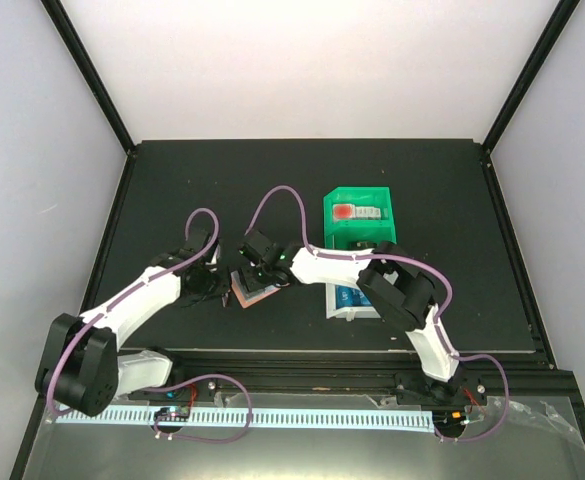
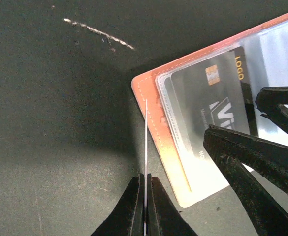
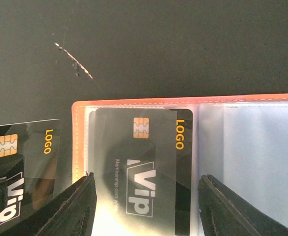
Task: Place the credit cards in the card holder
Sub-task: Insert the credit card into the card holder.
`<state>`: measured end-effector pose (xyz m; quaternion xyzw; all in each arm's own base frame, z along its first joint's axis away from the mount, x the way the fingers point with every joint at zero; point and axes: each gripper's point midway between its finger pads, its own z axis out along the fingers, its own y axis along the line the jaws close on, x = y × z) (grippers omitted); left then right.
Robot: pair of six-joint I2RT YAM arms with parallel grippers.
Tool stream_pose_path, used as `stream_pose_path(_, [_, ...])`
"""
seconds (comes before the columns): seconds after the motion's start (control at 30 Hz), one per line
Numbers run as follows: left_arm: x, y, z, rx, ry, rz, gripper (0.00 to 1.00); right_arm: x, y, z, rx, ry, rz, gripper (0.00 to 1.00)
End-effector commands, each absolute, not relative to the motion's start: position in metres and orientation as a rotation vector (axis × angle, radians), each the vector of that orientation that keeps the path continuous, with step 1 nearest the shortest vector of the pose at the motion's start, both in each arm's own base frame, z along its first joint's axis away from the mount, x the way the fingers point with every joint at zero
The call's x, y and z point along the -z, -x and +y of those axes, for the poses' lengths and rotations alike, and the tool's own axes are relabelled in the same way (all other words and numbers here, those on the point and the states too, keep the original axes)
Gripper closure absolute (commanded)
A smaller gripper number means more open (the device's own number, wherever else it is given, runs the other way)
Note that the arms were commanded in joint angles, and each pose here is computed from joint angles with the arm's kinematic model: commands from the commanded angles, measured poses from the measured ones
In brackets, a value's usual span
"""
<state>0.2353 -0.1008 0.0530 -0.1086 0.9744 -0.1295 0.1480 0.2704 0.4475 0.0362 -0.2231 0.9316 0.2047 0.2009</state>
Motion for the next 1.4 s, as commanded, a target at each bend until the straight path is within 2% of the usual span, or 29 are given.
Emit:
stream_pose_path(0.0, [-0.05, -0.242, -0.103, 0.367, 0.322, 2.801, 0.98, -0.034, -0.271, 0.453, -0.579, 0.644, 2.601, 0.42])
stream_pose_path(0.3, [-0.044, -0.241, -0.104, 0.37, 0.322, 2.816, 0.98, -0.031, -0.254, 0.461, -0.677, 0.734, 2.637, 0.42])
stream_pose_path(0.5, [-0.043, -0.243, -0.105, 0.372, 0.316, 2.815, 0.98, -0.057, -0.242, 0.468, -0.827, 0.739, 2.599, 0.42])
stream_pose_path(0.8, [-0.085, -0.257, -0.085, 0.236, 0.321, 2.693, 0.98, -0.089, -0.304, 0.408, -0.374, 0.454, 2.465, 0.39])
stream_pose_path(1.0, [-0.102, -0.262, -0.105, 0.412, 0.283, 2.647, 0.98, -0.065, -0.31, 0.376, -0.299, 0.386, 2.531, 0.39])
stream_pose_path(1.2, [-0.119, -0.271, -0.132, 0.643, 0.286, 2.561, 0.99, -0.042, -0.296, 0.365, -0.32, 0.394, 2.609, 0.47])
stream_pose_path(1.37, [-0.118, -0.278, -0.142, 0.735, 0.327, 2.518, 0.98, -0.027, -0.28, 0.358, -0.355, 0.408, 2.659, 0.55])
